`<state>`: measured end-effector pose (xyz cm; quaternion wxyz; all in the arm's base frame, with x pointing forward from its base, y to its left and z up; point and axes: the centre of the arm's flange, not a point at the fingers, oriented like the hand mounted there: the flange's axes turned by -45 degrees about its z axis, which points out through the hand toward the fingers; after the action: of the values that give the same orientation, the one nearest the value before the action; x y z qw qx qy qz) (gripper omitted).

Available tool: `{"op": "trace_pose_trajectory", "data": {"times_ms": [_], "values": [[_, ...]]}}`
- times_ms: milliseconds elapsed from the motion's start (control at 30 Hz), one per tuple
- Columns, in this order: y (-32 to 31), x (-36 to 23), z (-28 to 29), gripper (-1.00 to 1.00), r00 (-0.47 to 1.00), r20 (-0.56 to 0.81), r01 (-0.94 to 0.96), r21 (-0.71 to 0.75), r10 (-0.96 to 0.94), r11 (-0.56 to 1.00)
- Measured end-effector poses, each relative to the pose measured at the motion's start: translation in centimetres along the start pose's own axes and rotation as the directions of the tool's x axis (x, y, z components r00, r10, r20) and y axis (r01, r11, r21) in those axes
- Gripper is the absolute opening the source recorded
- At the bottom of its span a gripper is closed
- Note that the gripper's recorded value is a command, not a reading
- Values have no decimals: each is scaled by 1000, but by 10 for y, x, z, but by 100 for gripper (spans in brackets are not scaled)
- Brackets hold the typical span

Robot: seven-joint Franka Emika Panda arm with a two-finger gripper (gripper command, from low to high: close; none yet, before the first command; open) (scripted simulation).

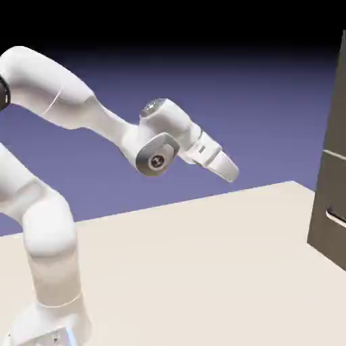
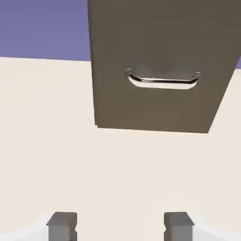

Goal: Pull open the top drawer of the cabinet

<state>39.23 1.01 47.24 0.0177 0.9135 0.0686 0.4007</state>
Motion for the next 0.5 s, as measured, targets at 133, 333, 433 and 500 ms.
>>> {"op": "trace_pose_trajectory", "data": {"times_ms": [133, 333, 433, 500], "values": [[-10, 41, -27, 0, 955, -103, 282, 5, -280, 960], [-18, 93, -70, 0, 740, -231, 631, -89, -632, 771], [-18, 115, -93, 0, 586, -264, 754, -170, -766, 635], [-16, 129, -107, 0, 473, -272, 814, -231, -838, 534]]}}
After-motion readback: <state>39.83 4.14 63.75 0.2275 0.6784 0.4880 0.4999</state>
